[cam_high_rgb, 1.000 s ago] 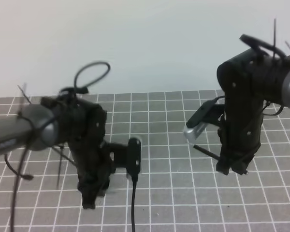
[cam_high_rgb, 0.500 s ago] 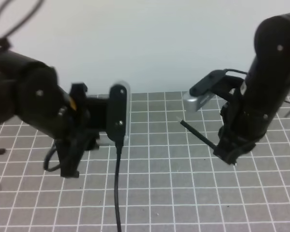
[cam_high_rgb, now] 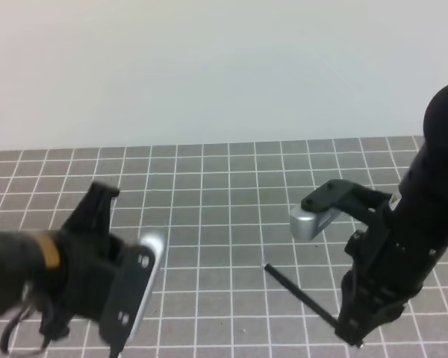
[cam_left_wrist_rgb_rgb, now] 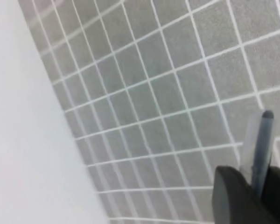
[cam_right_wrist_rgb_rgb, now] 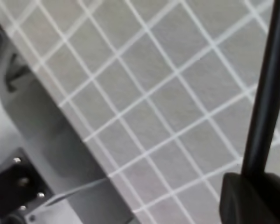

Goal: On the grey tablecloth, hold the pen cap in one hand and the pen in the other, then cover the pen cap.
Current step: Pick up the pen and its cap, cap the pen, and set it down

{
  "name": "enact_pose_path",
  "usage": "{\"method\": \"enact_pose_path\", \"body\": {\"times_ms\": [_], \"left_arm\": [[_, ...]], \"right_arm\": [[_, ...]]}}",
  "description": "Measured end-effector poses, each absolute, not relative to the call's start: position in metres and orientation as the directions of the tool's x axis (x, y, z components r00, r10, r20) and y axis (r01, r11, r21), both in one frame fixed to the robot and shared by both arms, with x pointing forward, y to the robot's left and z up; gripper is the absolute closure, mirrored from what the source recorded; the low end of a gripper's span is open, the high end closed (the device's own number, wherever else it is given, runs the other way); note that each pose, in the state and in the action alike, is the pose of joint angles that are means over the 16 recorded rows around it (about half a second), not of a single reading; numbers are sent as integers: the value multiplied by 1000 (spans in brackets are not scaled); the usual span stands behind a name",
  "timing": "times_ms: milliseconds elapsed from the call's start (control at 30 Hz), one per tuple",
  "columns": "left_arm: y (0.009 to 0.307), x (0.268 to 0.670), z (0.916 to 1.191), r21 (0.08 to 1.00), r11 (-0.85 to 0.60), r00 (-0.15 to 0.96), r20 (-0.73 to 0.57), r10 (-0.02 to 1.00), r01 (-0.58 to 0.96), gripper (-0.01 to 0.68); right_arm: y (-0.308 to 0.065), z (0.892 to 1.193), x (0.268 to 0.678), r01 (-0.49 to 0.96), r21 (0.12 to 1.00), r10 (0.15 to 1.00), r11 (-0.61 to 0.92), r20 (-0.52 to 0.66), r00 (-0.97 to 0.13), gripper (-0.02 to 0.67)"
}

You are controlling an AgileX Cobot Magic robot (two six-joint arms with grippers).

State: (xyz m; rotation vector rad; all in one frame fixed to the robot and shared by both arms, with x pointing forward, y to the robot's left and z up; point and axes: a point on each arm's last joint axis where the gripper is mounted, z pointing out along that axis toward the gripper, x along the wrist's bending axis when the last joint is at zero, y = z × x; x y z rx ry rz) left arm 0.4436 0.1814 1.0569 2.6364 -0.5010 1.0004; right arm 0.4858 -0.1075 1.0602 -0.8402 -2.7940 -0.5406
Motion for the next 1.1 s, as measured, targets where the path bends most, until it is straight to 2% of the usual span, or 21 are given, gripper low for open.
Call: {"method": "enact_pose_path", "body": {"times_ms": [233,567,1100], "left_arm": [[191,421,1028,52,-865,550,790,-270,-500,593],[189,391,1009,42,-818,394,890,-230,-573,594],[183,378,1005,84,-787,352,919,-175,-611,594]], "right_arm": [[-87,1057,465,507,289,425,812,303,-853,585],[-69,1057,448,466,297,367,833,333,-869,585],[-65,1057,447,487,305,366,818,377,-851,585]]}}
